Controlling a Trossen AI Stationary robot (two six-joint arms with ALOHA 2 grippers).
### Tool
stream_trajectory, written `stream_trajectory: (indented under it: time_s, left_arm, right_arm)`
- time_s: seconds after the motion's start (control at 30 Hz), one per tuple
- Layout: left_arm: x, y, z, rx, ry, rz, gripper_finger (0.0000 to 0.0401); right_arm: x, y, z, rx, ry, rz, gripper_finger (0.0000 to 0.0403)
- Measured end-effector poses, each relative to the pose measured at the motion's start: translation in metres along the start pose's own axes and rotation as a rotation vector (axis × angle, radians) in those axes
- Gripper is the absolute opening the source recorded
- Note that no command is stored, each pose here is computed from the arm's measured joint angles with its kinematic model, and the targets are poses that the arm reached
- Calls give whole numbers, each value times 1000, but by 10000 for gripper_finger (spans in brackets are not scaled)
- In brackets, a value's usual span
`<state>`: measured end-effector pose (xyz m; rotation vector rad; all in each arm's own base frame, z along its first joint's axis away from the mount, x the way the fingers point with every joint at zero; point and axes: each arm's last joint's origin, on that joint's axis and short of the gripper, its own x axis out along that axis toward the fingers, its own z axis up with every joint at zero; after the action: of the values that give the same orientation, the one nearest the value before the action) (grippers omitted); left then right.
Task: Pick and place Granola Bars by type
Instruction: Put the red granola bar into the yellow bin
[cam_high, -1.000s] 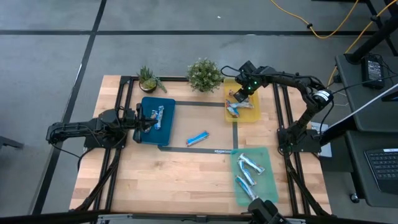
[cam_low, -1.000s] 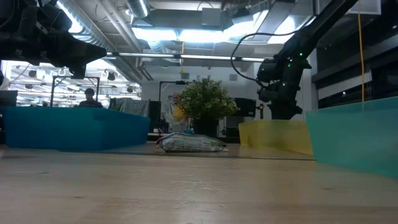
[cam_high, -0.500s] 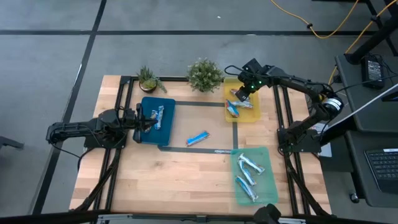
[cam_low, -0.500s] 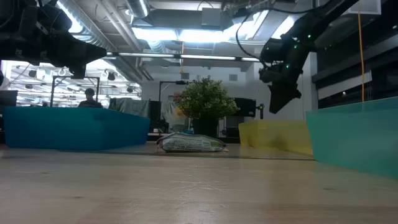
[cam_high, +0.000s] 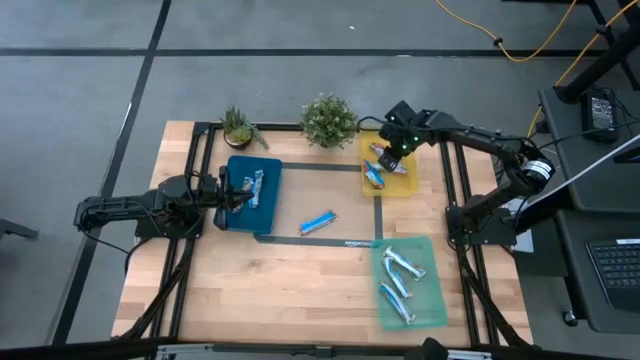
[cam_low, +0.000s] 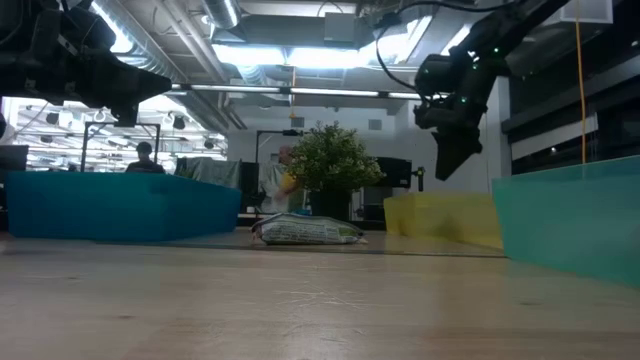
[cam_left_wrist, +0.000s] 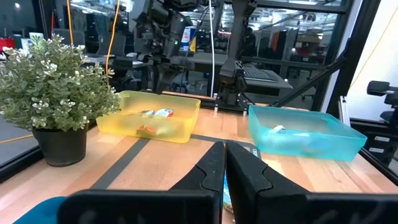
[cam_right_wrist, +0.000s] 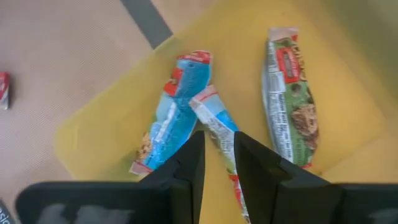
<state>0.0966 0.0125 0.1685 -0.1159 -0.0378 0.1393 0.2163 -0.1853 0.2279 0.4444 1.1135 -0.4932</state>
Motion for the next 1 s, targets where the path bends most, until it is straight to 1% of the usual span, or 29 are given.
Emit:
stream_trajectory:
  time_s: [0.13, 0.23, 0.4, 0.63, 0.8, 0.9, 1.0]
  left_arm:
    - [0, 0, 0, 0, 1, 0, 10]
    - [0, 0, 0, 0, 1, 0, 12]
    - [0, 0, 0, 0, 1, 0, 12]
    - [0, 0, 0, 0, 0, 0, 9]
    - [0, 0, 0, 0, 0, 0, 13]
    - [0, 0, 0, 0, 0, 0, 12]
    - [0, 0, 0, 0, 0, 0, 9]
  right_arm:
    - [1, 10, -1, -42, 13, 13, 89]
    - [0, 19, -3, -107, 26, 27, 89]
    - [-15, 40, -7, -221, -7, 69, 89]
    - [-57, 73, -18, -417, -145, 200, 89]
    - [-94, 100, -18, -579, -231, 270, 89]
    - [-113, 111, -12, -628, -289, 289, 89]
    - [-125, 118, -6, -651, -330, 300, 89]
